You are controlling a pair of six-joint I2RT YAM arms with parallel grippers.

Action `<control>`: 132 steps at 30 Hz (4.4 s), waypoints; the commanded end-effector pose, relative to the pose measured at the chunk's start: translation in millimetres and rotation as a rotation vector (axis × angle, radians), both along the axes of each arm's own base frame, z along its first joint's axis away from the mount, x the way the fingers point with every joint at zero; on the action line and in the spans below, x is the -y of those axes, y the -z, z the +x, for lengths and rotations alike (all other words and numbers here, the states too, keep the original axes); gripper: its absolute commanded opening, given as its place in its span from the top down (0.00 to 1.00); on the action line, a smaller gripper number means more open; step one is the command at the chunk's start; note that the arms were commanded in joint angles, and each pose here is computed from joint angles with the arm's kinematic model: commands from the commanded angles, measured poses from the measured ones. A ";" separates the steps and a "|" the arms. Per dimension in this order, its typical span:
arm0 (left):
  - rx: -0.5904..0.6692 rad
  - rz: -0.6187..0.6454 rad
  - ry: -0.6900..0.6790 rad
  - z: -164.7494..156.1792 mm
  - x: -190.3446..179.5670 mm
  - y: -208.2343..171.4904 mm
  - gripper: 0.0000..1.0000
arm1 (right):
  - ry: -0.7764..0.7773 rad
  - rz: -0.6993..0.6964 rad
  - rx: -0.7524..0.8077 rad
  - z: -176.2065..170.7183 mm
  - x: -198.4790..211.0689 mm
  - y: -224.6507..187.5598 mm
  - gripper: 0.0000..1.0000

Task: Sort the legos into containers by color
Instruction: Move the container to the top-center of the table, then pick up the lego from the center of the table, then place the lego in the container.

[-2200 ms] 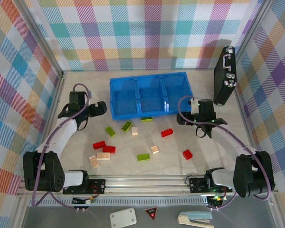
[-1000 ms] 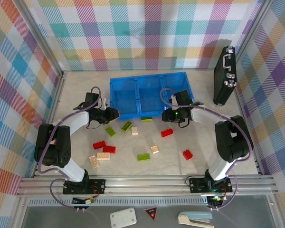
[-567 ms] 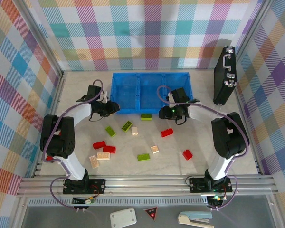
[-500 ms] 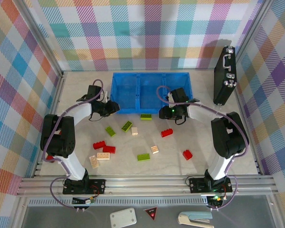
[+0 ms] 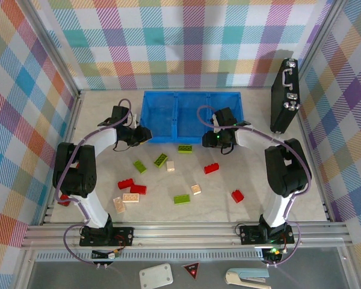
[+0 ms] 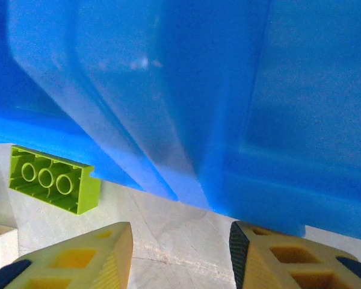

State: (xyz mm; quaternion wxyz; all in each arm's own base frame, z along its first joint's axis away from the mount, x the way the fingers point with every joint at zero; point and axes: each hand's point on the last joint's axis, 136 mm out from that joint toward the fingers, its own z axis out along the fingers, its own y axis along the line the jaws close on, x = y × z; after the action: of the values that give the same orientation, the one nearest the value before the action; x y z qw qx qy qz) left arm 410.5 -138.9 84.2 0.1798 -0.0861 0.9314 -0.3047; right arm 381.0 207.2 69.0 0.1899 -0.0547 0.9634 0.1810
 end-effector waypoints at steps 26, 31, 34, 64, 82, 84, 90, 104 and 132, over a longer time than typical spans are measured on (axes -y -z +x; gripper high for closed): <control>0.096 0.055 0.020 -27.3 -19.4 -68.5 0.69 | -0.049 -0.078 0.057 20.8 -0.1 -6.2 0.53; 0.123 0.118 0.024 -42.4 -33.6 -88.4 0.69 | -0.049 -0.074 0.064 17.6 1.1 -17.3 0.52; 0.140 0.154 0.023 -49.4 -44.4 -99.0 0.68 | -0.041 -0.058 0.051 6.1 3.2 -27.4 0.50; 0.240 0.400 0.029 -56.6 -89.5 -95.8 0.67 | -0.110 -0.401 -0.188 -109.6 11.2 11.2 0.09; 0.248 0.413 0.024 -59.1 -92.0 -98.0 0.67 | -0.173 -0.436 -0.201 -101.6 3.6 29.8 0.21; 0.248 0.413 0.025 -59.3 -92.0 -97.7 0.67 | -0.173 -0.437 -0.201 -102.0 4.1 29.1 0.23; 0.250 0.407 0.029 -59.0 -90.8 -98.0 0.67 | -0.175 -0.446 -0.206 -104.0 5.6 28.3 0.27; 0.255 0.396 0.036 -59.5 -88.6 -99.2 0.67 | -0.157 -0.457 -0.208 -103.3 7.0 16.0 0.33; 0.268 0.401 0.025 -61.3 -92.4 -104.8 0.66 | 0.059 -0.322 -0.116 16.3 77.7 -82.3 0.33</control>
State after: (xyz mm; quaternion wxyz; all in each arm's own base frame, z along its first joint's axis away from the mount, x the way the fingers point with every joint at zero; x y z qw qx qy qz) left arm 352.1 -49.6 183.4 0.2989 -0.0004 0.9460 -0.1252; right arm 395.5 134.7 157.9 0.1530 -0.0355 0.9873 0.0250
